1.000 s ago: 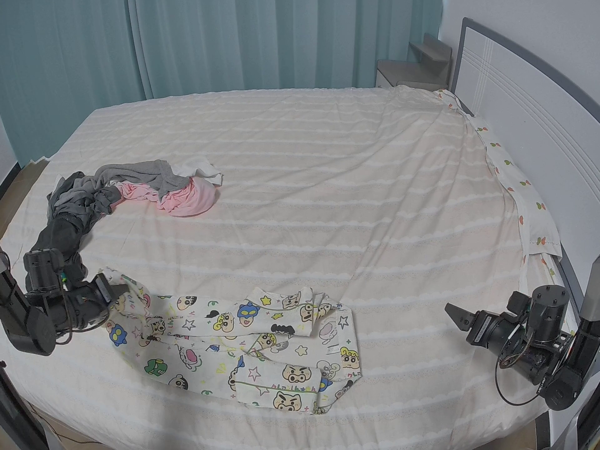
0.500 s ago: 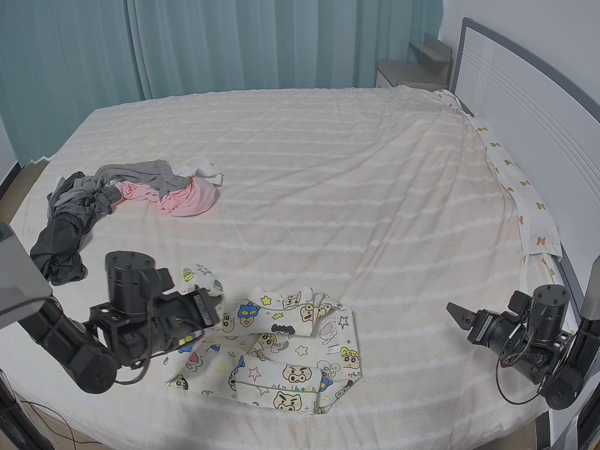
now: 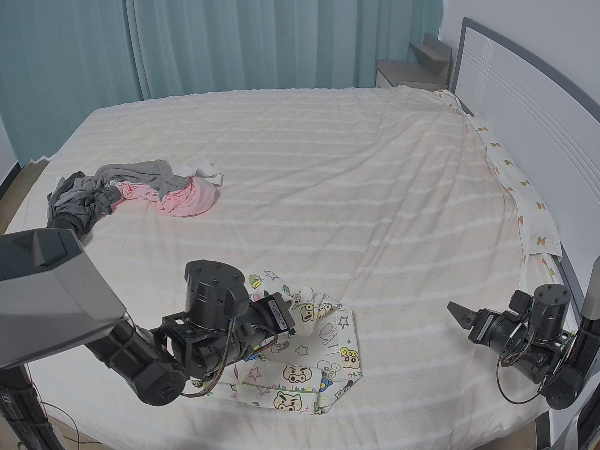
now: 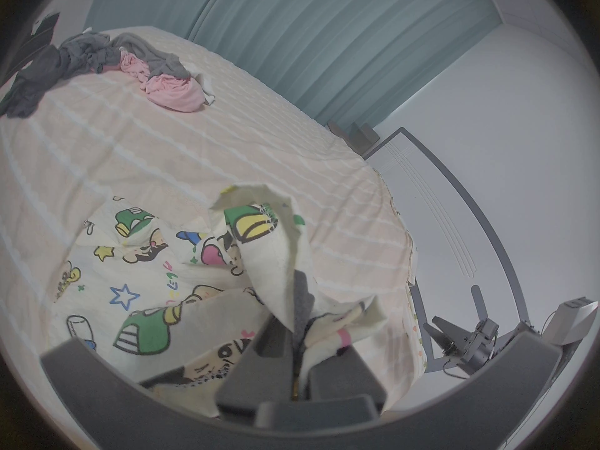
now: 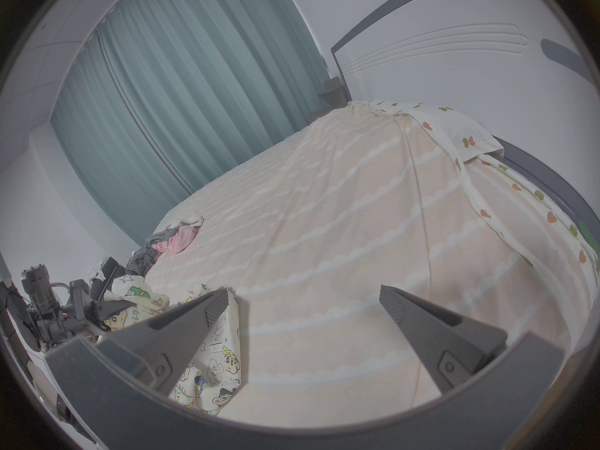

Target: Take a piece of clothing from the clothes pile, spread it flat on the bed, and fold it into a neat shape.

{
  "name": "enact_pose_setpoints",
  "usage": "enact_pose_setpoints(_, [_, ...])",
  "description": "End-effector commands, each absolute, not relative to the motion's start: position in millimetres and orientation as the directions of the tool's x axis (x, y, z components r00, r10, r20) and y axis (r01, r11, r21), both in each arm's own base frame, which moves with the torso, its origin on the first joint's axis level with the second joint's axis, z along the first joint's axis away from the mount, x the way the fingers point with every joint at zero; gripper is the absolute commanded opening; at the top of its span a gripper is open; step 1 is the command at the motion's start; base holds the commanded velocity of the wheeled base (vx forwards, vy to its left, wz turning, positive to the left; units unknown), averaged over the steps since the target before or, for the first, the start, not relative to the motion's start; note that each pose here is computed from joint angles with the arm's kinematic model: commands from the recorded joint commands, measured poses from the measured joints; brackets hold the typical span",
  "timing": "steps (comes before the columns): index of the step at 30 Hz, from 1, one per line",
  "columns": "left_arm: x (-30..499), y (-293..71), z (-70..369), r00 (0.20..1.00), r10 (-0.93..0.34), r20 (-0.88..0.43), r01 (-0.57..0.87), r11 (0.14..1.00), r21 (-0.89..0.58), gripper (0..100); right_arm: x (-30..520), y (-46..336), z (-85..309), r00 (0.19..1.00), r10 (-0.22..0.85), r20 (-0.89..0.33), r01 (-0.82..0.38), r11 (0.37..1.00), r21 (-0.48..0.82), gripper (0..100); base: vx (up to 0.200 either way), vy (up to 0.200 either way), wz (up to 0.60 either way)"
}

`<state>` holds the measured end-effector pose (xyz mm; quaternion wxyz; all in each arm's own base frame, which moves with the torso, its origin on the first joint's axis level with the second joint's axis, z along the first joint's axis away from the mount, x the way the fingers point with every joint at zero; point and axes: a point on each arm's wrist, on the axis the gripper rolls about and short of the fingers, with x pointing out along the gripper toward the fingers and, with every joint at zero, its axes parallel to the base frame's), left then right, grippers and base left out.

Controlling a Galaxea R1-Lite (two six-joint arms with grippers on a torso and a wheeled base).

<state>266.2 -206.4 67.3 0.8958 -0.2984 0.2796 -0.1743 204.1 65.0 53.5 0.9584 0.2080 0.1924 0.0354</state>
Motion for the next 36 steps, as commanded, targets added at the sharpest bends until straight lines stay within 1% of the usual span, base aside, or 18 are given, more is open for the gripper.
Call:
enact_pose_setpoints(1, [273.3, -215.3, 57.6, 0.782, -0.473, -0.407, 0.126, 0.759, -0.639, 0, 203.0, 64.8, 54.0, 0.925, 0.149, -0.349, 0.009, 0.910, 0.414, 100, 0.000, 0.000, 0.00])
enact_pose_setpoints(4, [274.2, -216.7, 57.2, 0.782, -0.474, -0.405, 0.122, 0.753, -0.647, 0, 203.0, 64.8, 54.0, 0.925, 0.149, -0.349, 0.009, 0.910, 0.414, 100, 0.000, 0.000, 0.00])
enact_pose_setpoints(5, [272.0, -223.2, 57.7, 0.775, -0.489, -0.399, 0.119, 0.734, -0.668, 0, 203.0, 64.8, 54.0, 0.925, 0.149, -0.349, 0.009, 0.910, 0.414, 100, 0.000, 0.000, 0.00])
enact_pose_setpoints(10, [272.6, -227.8, 58.6, 0.775, -0.496, -0.391, 0.129, 0.730, -0.671, 0, 203.0, 64.8, 54.0, 0.925, 0.149, -0.349, 0.009, 0.910, 0.414, 100, 0.000, 0.000, 0.00])
enact_pose_setpoints(11, [273.3, -228.4, 59.5, 0.778, -0.496, -0.387, 0.130, 0.729, -0.672, 100, 202.7, 64.7, 53.8, 0.925, 0.149, -0.350, 0.010, 0.910, 0.413, 100, 0.000, 0.000, 0.00])
enact_pose_setpoints(23, [275.3, -229.4, 65.4, 0.810, -0.462, -0.361, 0.118, 0.732, -0.671, 100, 202.3, 64.9, 53.3, 0.924, 0.150, -0.353, 0.010, 0.911, 0.412, 100, 0.000, 0.000, 0.00])
enact_pose_setpoints(30, [274.6, -217.7, 93.5, 0.848, -0.444, -0.288, 0.134, 0.706, -0.696, 100, 201.2, 67.3, 53.1, 0.921, 0.161, -0.354, 0.000, 0.910, 0.415, 100, 0.000, 0.000, 0.00])
enact_pose_setpoints(31, [274.2, -206.5, 105.2, 0.865, -0.428, -0.263, 0.131, 0.698, -0.704, 100, 199.2, 71.0, 52.8, 0.915, 0.188, -0.358, -0.022, 0.907, 0.421, 100, 0.000, 0.000, 0.00])
enact_pose_setpoints(33, [272.9, -190.3, 108.0, 0.875, -0.401, -0.269, 0.105, 0.702, -0.705, 100, 196.5, 77.9, 53.1, 0.908, 0.221, -0.356, -0.038, 0.890, 0.454, 100, 0.000, 0.000, 0.00])
enact_pose_setpoints(36, [267.5, -157.5, 104.5, 0.882, -0.356, -0.309, 0.044, 0.714, -0.698, 100, 185.9, 100.3, 57.0, 0.871, 0.357, -0.339, -0.109, 0.812, 0.573, 100, 0.000, 0.000, 0.00])
